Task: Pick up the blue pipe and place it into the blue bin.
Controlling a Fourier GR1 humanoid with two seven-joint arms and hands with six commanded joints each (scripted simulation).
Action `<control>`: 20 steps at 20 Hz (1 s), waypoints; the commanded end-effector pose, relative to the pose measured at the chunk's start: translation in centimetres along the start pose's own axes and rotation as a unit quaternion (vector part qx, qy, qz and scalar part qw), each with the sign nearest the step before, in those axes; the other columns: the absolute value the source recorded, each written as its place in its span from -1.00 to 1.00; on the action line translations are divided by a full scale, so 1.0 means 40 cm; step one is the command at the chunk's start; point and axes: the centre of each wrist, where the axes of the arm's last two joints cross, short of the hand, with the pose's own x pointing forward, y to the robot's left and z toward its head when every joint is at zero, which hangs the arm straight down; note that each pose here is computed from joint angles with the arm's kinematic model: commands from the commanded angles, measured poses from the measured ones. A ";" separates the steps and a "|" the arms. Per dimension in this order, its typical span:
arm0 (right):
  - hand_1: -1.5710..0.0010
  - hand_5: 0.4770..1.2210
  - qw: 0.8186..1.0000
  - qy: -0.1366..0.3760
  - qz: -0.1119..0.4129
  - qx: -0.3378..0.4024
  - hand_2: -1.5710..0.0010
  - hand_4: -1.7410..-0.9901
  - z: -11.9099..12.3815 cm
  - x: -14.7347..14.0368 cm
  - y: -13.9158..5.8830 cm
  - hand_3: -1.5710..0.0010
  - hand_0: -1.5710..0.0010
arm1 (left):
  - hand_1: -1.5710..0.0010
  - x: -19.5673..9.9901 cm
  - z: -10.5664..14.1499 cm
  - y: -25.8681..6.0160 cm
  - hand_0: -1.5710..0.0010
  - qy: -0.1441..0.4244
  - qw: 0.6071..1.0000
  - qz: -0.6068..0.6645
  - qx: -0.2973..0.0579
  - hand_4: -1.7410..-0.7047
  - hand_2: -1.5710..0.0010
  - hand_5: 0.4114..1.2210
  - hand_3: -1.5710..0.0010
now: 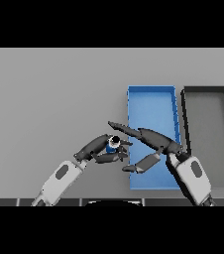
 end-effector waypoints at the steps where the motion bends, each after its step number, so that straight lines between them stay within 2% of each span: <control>1: 1.00 -0.91 1.000 -0.005 0.006 0.010 1.00 0.25 -0.015 0.004 0.002 1.00 1.00 | -1.00 -0.010 0.002 -0.005 -1.00 0.006 1.000 0.000 -0.003 -0.78 -1.00 1.00 -0.90; 4: 1.00 -0.88 0.999 0.003 0.014 0.031 1.00 0.33 -0.068 0.009 0.005 1.00 1.00 | -1.00 -0.011 -0.001 0.000 -1.00 0.006 1.000 0.002 -0.010 -0.62 -1.00 1.00 -0.95; 9: 1.00 -0.94 0.998 0.025 0.009 0.054 0.99 0.41 -0.148 0.003 0.002 1.00 1.00 | -1.00 -0.012 0.000 0.007 -1.00 0.014 1.000 -0.007 -0.007 -0.48 -1.00 1.00 -0.98; 10: 0.95 -0.96 0.998 0.012 0.005 0.063 0.93 0.34 -0.155 0.001 0.008 0.97 0.98 | -1.00 -0.007 -0.005 0.006 -1.00 0.017 1.000 -0.005 -0.009 -0.58 -1.00 1.00 -0.99; 11: 0.82 -0.98 0.997 0.016 0.008 0.074 0.80 0.20 -0.172 0.003 0.014 0.85 0.86 | -1.00 -0.011 0.001 0.007 -1.00 0.012 1.000 -0.004 -0.009 -0.67 -1.00 1.00 -0.63; 12: 0.62 -1.00 0.997 0.018 0.010 0.079 0.61 0.05 -0.181 0.003 0.012 0.68 0.66 | -1.00 -0.004 -0.005 0.010 -1.00 0.031 0.999 -0.029 -0.007 -0.73 -1.00 1.00 -0.52; 13: 0.38 -1.00 0.996 0.016 0.015 0.088 0.37 0.00 -0.192 0.003 0.013 0.34 0.39 | -0.94 0.000 0.002 0.009 -1.00 0.052 0.997 -0.056 -0.016 -0.79 -1.00 1.00 -0.42; 14: 0.10 -0.98 0.996 0.002 0.015 0.092 0.10 -0.18 -0.201 0.006 0.015 0.16 0.12 | -0.96 0.011 0.004 0.010 -1.00 0.048 0.997 -0.056 -0.011 -0.82 -1.00 1.00 -0.43; 16: -0.29 -0.75 0.995 -0.004 0.004 0.095 -0.30 -0.43 -0.212 0.010 0.015 -0.12 -0.29 | -0.97 0.001 -0.002 0.005 -1.00 0.025 0.999 -0.043 -0.007 -0.88 -1.00 1.00 -0.63; 17: -0.43 -0.57 0.995 -0.005 -0.010 0.098 -0.44 -0.35 -0.212 0.011 0.017 -0.30 -0.43 | -0.98 0.002 -0.002 0.004 -1.00 0.008 0.999 -0.031 -0.009 -0.91 -1.00 1.00 -0.71; 18: -0.55 -0.25 0.995 -0.006 -0.017 0.098 -0.55 -0.29 -0.222 0.011 0.020 -0.44 -0.54 | -0.98 -0.001 -0.006 -0.002 -1.00 -0.002 1.000 -0.017 -0.004 -0.92 -1.00 1.00 -0.77; 20: -0.71 0.20 0.995 -0.020 -0.020 0.095 -0.71 -0.21 -0.220 0.003 0.032 -0.64 -0.71 | -0.99 -0.005 -0.001 0.005 -1.00 -0.008 1.000 -0.005 -0.006 -0.95 -1.00 1.00 -0.85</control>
